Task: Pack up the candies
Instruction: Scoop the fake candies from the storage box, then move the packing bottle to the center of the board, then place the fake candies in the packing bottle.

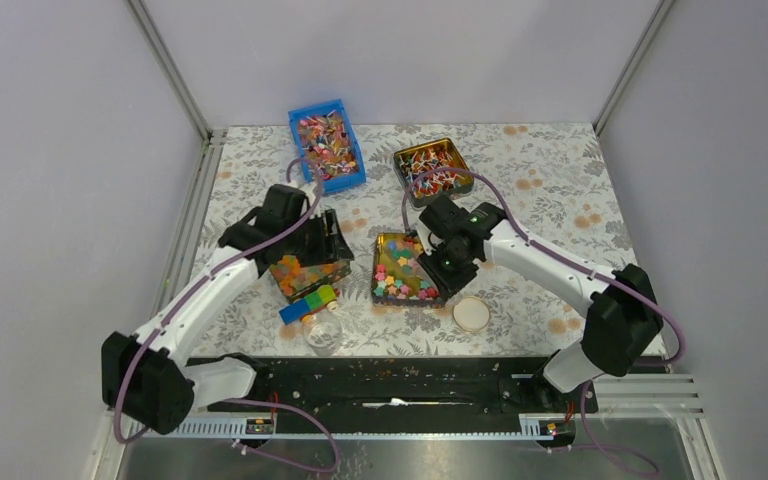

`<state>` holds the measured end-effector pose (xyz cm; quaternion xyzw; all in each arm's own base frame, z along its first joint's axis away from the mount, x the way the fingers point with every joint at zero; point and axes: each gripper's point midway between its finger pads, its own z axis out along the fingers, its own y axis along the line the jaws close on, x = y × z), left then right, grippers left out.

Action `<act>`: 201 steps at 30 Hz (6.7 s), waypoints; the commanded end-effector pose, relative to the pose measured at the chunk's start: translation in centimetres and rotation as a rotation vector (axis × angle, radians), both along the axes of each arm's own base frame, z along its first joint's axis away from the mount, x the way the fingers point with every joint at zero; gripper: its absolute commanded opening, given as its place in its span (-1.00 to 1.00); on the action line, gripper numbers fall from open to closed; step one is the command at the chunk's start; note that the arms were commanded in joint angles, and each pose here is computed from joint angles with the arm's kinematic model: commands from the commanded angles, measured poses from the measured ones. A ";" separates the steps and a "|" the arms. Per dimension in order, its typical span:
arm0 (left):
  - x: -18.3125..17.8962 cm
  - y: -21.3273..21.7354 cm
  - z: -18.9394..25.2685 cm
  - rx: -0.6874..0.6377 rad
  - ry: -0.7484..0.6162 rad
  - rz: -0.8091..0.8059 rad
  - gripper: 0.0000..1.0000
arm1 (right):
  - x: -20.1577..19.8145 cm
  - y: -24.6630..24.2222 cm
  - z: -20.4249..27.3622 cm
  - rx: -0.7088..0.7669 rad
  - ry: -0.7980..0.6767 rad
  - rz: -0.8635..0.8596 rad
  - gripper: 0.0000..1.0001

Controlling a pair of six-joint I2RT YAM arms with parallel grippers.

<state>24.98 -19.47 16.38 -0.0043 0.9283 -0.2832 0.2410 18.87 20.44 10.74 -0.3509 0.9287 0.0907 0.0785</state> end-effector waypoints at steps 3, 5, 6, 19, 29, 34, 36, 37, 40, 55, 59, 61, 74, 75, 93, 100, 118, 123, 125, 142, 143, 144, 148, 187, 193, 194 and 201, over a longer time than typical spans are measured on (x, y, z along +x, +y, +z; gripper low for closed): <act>-3.3 5.2 0.4 0.084 0.023 0.087 0.11 | -0.9 -0.3 2.6 0.041 -0.016 0.041 -1.00; -4.8 7.0 0.2 0.154 0.051 0.118 0.11 | -1.1 -0.4 2.8 0.044 -0.008 0.044 -1.00; -5.7 7.9 -0.2 0.192 0.079 0.135 0.11 | -1.1 -0.4 2.9 0.046 -0.006 0.043 -1.00; -12.4 9.1 -5.7 0.262 0.403 0.092 0.04 | -1.3 -0.1 3.2 0.069 -0.004 0.041 -1.00; -11.3 7.4 -8.7 0.212 0.463 0.073 -0.33 | -1.2 -0.4 4.0 0.079 -0.037 0.026 -1.00; -10.6 6.9 -9.2 0.211 0.469 0.058 -0.65 | -1.3 -0.5 4.3 0.086 -0.046 0.017 -1.00; -10.2 6.7 -9.2 0.217 0.461 0.050 -0.73 | -1.3 -0.5 4.4 0.089 -0.050 0.014 -1.00; -10.0 6.6 -9.1 0.220 0.455 0.049 -0.76 | -1.3 -0.5 4.5 0.091 -0.051 0.014 -1.00; -9.2 6.2 -9.0 0.236 0.438 0.044 -0.84 | -1.3 -0.4 4.7 0.096 -0.056 0.013 -1.00; -3.8 3.3 -8.4 0.378 0.367 -0.012 -0.94 | -1.7 -1.0 5.4 0.088 -0.060 0.006 -1.00; -3.1 3.0 -8.3 0.427 0.353 -0.027 -0.80 | -1.9 -1.2 5.6 0.090 -0.058 0.006 -1.00; -2.8 2.8 -8.2 0.428 0.348 -0.030 -0.67 | -2.0 -1.2 5.6 0.091 -0.054 0.008 -1.00; -1.3 0.1 -3.8 0.250 0.146 -0.077 -0.08 | -2.3 -1.1 6.0 0.084 -0.023 0.049 -1.00; -1.2 0.2 -3.3 0.241 0.126 -0.072 -0.06 | -2.3 -1.0 6.1 0.083 -0.023 0.052 -1.00; -2.0 4.7 2.6 0.094 -0.226 0.108 0.41 | -3.7 1.0 7.0 0.058 0.020 0.161 -1.00; -2.5 5.7 4.4 0.017 -0.328 0.196 0.72 | -5.8 2.2 6.9 0.070 0.071 0.227 -1.00; -2.5 6.2 3.8 -0.002 -0.324 0.259 0.98 | -9.2 4.1 7.3 0.092 0.270 0.287 -1.00; -2.2 6.6 3.5 0.018 -0.322 0.281 0.98 | -9.5 4.4 7.0 0.086 0.312 0.289 -1.00; -2.2 6.6 3.4 0.019 -0.318 0.277 0.98 | -9.5 4.6 6.9 0.085 0.330 0.287 -1.00; -2.7 6.6 2.9 0.019 -0.299 0.278 0.98 | -8.7 5.6 6.2 -0.005 0.400 0.247 -1.00; -2.7 6.6 2.9 0.019 -0.297 0.277 0.98 | -8.7 5.7 6.2 -0.007 0.404 0.242 -1.00; -2.7 6.7 2.9 0.019 -0.297 0.278 0.98 | -8.7 5.8 6.1 -0.011 0.410 0.239 -1.00; -2.9 6.7 2.7 0.025 -0.294 0.276 0.98 | -8.6 6.0 6.0 -0.027 0.433 0.230 -1.00; -3.4 6.8 2.1 0.043 -0.266 0.258 0.98 | -9.5 7.9 6.8 -0.004 0.602 0.106 -1.00; -3.5 6.8 2.1 0.042 -0.264 0.260 0.98 | -9.3 7.8 7.0 0.001 0.608 0.088 -1.00; -3.5 6.9 2.1 0.042 -0.264 0.260 0.98 | -9.3 7.8 7.1 0.001 0.608 0.086 -1.00; -3.6 6.9 2.2 0.041 -0.265 0.262 0.98 | -9.4 7.6 7.2 -0.010 0.620 0.078 -1.00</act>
